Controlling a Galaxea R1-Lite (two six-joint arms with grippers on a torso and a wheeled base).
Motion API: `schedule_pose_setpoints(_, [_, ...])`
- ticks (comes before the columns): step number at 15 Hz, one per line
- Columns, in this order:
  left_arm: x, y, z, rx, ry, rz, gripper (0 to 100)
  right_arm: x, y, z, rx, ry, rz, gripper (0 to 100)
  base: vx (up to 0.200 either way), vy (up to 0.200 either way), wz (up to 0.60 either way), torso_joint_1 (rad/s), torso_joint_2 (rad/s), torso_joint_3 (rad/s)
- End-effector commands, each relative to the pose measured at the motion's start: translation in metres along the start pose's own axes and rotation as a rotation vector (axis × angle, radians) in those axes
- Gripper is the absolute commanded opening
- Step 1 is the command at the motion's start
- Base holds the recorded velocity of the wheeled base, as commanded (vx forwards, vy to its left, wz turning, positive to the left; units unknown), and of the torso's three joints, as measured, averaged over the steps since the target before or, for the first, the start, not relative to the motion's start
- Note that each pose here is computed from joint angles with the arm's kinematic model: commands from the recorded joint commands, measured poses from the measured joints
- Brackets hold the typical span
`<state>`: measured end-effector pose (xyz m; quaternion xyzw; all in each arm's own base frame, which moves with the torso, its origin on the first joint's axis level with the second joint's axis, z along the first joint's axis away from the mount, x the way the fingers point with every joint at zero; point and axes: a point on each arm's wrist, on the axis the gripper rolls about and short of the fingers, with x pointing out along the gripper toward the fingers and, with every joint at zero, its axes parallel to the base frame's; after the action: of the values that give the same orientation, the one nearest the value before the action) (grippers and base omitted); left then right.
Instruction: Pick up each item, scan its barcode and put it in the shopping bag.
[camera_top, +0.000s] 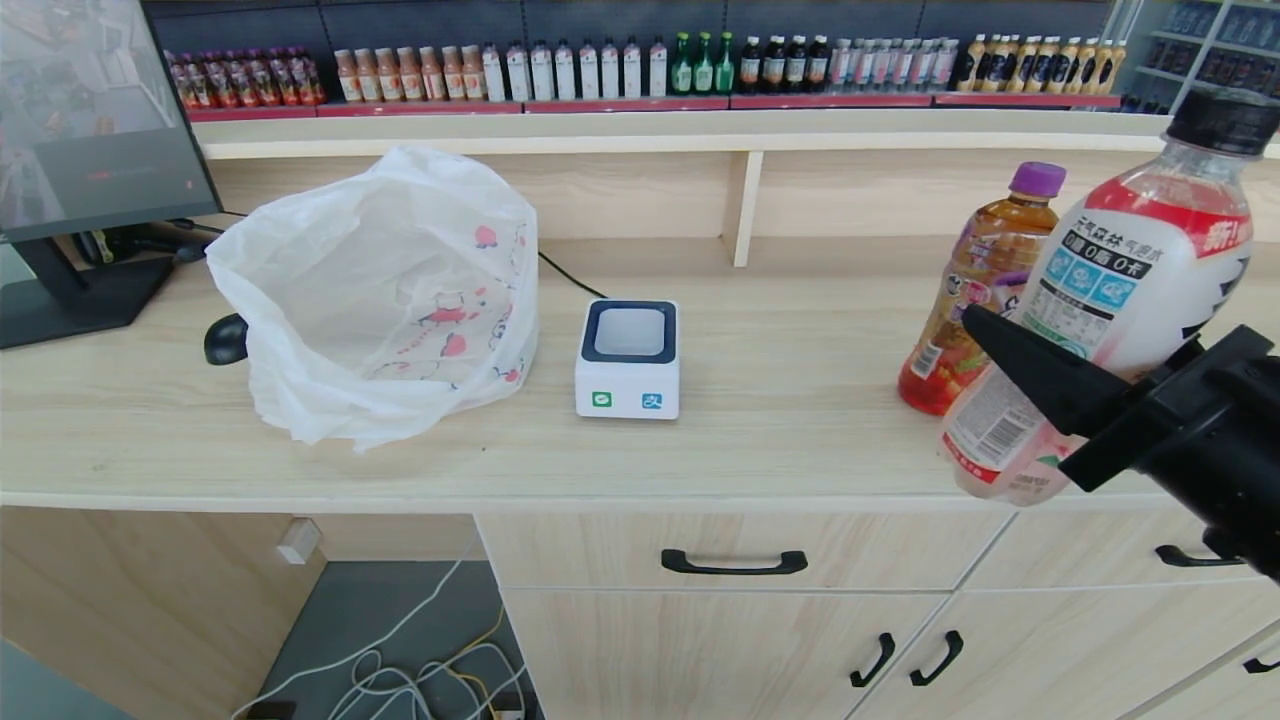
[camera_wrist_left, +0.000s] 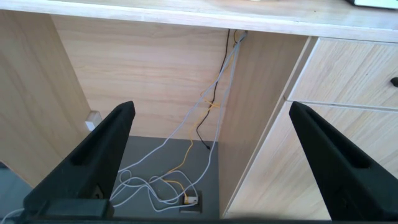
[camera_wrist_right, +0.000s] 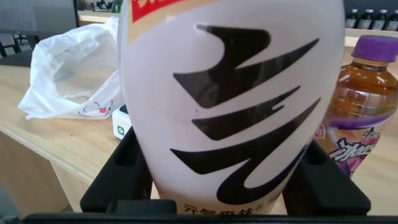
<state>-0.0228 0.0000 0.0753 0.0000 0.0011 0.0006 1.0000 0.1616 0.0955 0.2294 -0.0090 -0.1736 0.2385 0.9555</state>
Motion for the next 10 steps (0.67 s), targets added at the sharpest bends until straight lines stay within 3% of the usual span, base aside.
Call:
schedule_pose_setpoints(1, [0.000,0.000,0.000,0.000,-0.001,0.000,100,0.002,0.001,-0.003,-0.001,0.011,0.017,0,0.000,0.000,0.00,0.000,0.00,0.000])
schedule_pose_setpoints(5, [0.000,0.000,0.000,0.000,-0.001,0.000,100,0.004,0.006,-0.008,0.025,0.028,0.126,0,0.000,0.000,0.00,0.000,0.00,0.000])
schedule_pose_setpoints(8, [0.000,0.000,0.000,0.000,-0.001,0.000,100,0.024,0.020,0.015,0.148,-0.053,0.257,0,0.000,0.000,0.00,0.000,0.00,0.000])
schedule_pose_setpoints(10, [0.000,0.000,0.000,0.000,-0.001,0.000,100,0.030,0.023,0.016,0.231,-0.048,0.271,0,0.000,0.000,0.00,0.000,0.00,0.000])
